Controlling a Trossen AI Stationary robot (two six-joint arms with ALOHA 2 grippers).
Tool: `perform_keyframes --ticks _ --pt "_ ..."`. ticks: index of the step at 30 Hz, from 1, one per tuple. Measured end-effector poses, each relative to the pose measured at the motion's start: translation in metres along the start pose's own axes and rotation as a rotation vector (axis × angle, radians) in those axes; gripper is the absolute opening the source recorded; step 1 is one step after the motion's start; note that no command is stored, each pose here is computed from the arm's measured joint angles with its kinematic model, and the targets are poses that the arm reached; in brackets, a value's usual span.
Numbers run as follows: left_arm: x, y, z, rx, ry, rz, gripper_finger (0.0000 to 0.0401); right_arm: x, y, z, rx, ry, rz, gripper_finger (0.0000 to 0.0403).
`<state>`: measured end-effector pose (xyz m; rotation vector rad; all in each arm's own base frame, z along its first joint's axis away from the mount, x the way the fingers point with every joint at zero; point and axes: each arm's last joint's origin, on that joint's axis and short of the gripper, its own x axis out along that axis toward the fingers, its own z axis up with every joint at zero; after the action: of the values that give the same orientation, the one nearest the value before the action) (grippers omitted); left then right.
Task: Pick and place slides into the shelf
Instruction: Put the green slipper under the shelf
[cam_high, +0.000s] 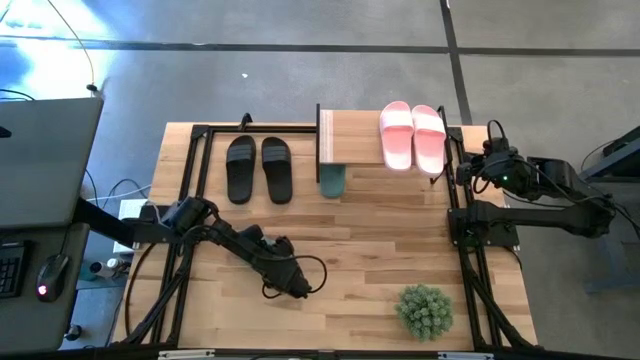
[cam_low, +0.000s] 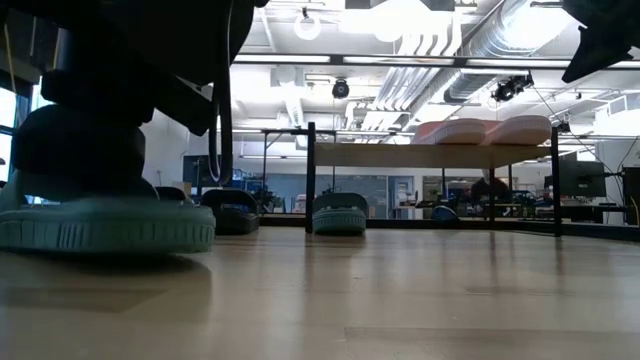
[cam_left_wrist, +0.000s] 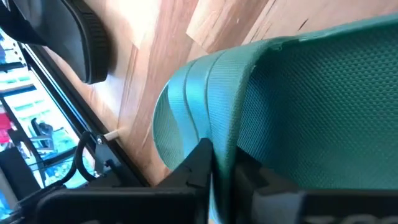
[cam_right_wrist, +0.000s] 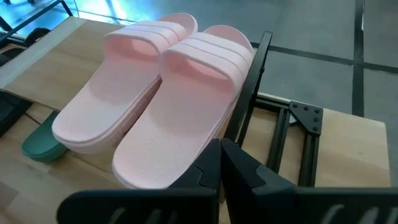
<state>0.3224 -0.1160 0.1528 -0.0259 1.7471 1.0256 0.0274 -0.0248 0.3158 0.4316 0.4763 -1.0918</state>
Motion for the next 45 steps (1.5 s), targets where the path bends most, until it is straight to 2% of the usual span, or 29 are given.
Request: perform_keyframes --ticks 6,11,15,18,23,25,28,32,35,38,45 --pt "-0.004 0.001 0.002 0.039 -0.058 0.009 0.0006 0.0 0.0 0.0 0.0 0.002 0.002 0.0" --pt "-0.03 0.005 0.011 0.063 -0.187 -0.044 0.0004 0.0 0.0 0.0 0.0 0.002 0.002 0.0" --pt "-0.069 0.015 0.021 0.076 -0.362 -0.097 0.0003 0.0 0.0 0.0 -0.008 0.002 0.002 0.0" --pt "-0.105 0.029 0.028 0.085 -0.544 -0.114 0.0003 0.0 0.0 0.0 -0.015 0.004 0.004 0.0" --pt "-0.157 0.061 0.035 0.119 -0.858 0.004 0.0002 0.0 0.0 0.0 -0.003 0.006 0.007 0.0" --pt "-0.171 0.074 0.04 0.127 -0.93 0.044 0.0002 0.0 0.0 0.0 0.003 0.006 0.007 0.0" --pt "-0.181 0.085 0.057 0.165 -0.982 0.043 0.0001 0.0 0.0 0.0 0.003 0.006 0.007 0.0" --pt "-0.18 0.086 0.087 0.27 -1.023 0.052 0.0001 0.0 0.0 0.0 0.004 0.006 0.007 0.0" --pt "-0.168 0.079 0.115 0.319 -1.038 0.027 0.0 0.0 0.0 0.0 0.003 0.007 0.007 0.0" --pt "-0.148 0.071 0.138 0.382 -1.035 0.024 0.0 0.0 0.0 -0.001 -0.001 0.01 0.004 0.0" --pt "-0.086 0.068 0.185 0.404 -0.99 0.05 0.0 0.0 -0.001 -0.002 0.005 0.02 -0.005 0.0"
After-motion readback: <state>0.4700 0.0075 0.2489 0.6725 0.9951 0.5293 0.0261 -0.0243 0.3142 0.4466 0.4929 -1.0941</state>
